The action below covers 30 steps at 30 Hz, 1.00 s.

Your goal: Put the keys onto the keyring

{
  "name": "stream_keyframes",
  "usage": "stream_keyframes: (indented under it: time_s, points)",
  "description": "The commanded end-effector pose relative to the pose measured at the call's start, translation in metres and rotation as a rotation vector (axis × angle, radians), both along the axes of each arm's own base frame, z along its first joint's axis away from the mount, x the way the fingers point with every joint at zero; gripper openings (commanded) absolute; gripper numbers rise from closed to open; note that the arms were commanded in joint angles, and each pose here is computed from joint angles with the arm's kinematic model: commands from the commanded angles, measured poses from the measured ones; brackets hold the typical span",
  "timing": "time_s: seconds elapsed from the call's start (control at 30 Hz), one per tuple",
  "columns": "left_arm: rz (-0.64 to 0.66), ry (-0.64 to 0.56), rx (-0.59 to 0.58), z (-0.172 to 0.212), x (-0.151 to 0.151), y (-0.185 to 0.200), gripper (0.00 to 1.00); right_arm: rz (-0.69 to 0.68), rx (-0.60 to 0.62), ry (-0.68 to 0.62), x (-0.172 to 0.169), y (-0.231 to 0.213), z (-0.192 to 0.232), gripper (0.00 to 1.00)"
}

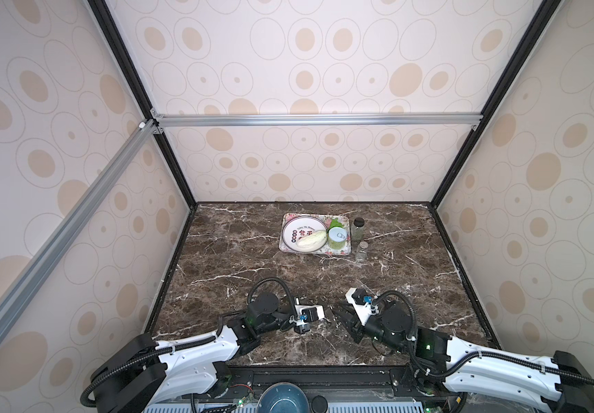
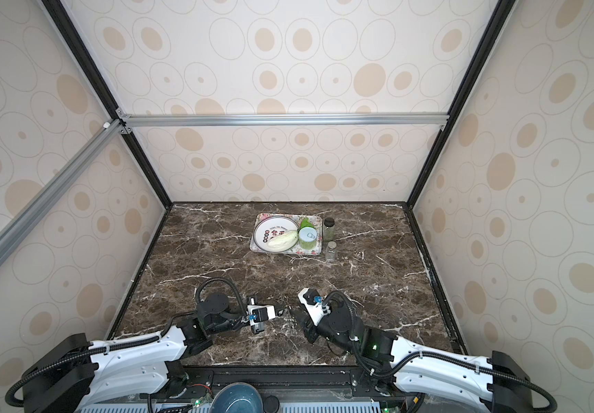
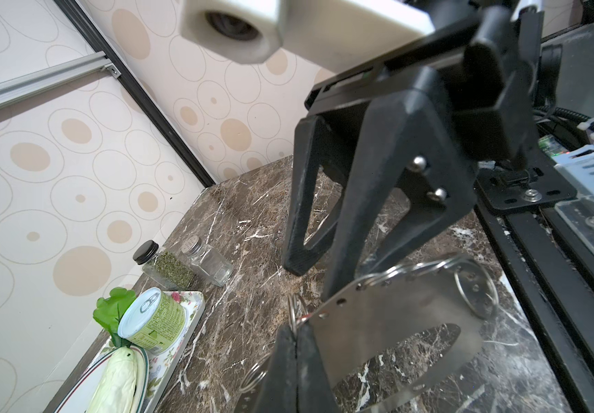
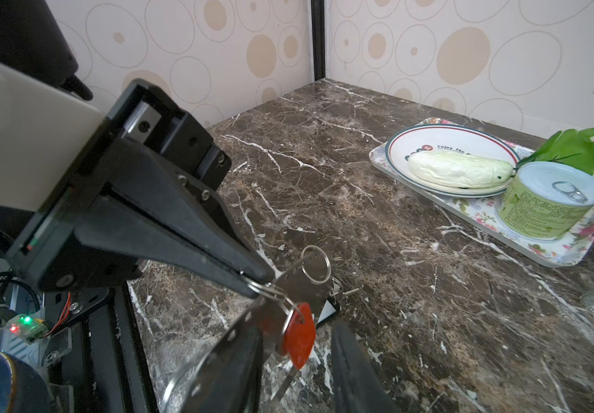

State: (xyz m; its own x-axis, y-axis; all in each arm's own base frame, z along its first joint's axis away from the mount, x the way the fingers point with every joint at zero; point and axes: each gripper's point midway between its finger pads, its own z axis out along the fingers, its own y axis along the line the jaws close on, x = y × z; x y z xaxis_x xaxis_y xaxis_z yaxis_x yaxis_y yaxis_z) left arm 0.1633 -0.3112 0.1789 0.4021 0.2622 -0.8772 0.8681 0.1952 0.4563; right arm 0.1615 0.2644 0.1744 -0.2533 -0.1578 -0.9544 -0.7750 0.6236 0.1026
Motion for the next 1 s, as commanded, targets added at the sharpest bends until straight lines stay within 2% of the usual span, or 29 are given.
stream_keyframes:
  time_s: [0.0, 0.3, 0.73, 0.97]
  points:
    - [-0.021, -0.053, -0.052, 0.020, -0.003, -0.002, 0.00, 0.018, -0.004, -0.008, -0.003, 0.007, 0.000, 0.34]
    - [-0.038, -0.051, -0.055, 0.020, -0.006, -0.003, 0.00, -0.004, -0.082, -0.027, 0.000, 0.014, -0.008, 0.37]
    - [-0.118, -0.056, -0.061, 0.021, -0.019, -0.005, 0.00, -0.013, -0.093, -0.059, 0.003, 0.015, -0.004, 0.37]
    - [-0.133, -0.059, -0.060, 0.021, -0.022, -0.006, 0.00, 0.011, -0.087, -0.074, 0.001, 0.017, -0.001, 0.33]
